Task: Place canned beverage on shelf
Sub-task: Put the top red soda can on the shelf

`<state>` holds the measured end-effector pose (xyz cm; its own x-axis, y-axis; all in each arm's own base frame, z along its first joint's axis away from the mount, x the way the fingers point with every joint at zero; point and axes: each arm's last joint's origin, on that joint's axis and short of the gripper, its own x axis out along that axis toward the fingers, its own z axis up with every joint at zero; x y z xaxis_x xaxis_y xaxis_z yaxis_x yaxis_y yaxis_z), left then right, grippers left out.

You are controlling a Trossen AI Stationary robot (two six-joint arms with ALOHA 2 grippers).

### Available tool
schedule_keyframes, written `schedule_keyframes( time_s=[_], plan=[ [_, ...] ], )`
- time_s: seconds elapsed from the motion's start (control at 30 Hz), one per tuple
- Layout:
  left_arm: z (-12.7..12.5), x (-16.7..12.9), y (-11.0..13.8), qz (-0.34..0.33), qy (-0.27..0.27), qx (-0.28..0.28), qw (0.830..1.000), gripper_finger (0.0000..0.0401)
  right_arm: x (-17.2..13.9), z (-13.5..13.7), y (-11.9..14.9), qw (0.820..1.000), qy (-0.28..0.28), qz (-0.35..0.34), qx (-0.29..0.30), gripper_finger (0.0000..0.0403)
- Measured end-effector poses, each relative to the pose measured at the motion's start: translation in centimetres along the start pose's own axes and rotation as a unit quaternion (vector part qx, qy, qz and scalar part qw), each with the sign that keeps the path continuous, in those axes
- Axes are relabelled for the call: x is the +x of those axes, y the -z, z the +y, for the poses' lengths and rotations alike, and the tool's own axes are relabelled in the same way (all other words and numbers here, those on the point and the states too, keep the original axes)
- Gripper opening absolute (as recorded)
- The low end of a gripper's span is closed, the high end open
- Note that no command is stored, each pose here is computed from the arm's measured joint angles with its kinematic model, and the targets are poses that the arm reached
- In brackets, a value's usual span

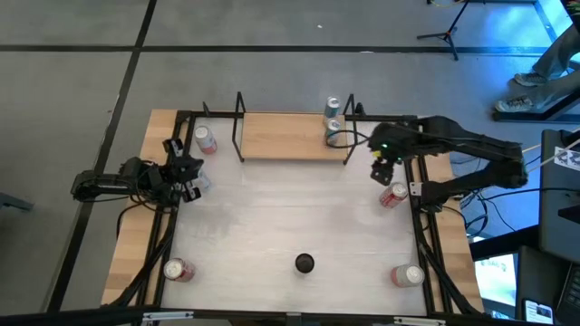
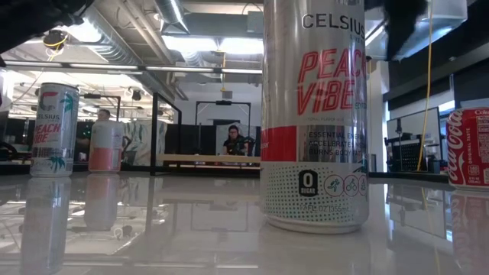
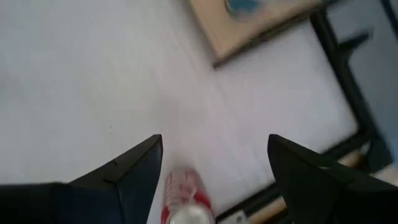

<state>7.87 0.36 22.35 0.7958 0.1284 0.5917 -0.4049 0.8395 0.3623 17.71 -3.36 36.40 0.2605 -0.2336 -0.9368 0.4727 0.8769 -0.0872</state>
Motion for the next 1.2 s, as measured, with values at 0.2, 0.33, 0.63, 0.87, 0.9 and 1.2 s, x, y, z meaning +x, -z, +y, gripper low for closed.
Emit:
schedule_keyframes(
  time_s=[0.2,0.33,0.63,0.87,0.9,1.2],
  plan=[
    [0.1,0.0,0.1,0.016,-0.026,-0.001,1.0,0.0007,1.0,-0.6,3.0,0.997,0.01,0.047,0.061,0.0285],
    [0.2,0.0,0.1,0.017,-0.026,-0.001,1.0,0.0007,1.9,-0.5,3.4,0.992,0.009,0.074,0.098,0.0285],
    [0.1,0.0,0.1,0.016,-0.025,-0.003,1.0,0.0007,4.7,-0.5,4.5,0.972,0.033,0.155,0.174,0.033],
    [0.1,0.0,0.1,0.016,-0.024,-0.003,1.0,0.0007,7.0,-0.2,5.8,0.96,0.029,0.219,0.172,0.0392],
    [0.1,0.0,0.1,0.016,-0.025,-0.003,1.0,0.0007,7.3,-0.1,6.0,0.958,0.027,0.226,0.172,0.0396],
    [0.1,0.0,0.1,0.016,-0.025,-0.003,1.0,0.0007,8.8,0.0,7.0,0.95,0.02,0.262,0.168,0.0384]
  ],
)
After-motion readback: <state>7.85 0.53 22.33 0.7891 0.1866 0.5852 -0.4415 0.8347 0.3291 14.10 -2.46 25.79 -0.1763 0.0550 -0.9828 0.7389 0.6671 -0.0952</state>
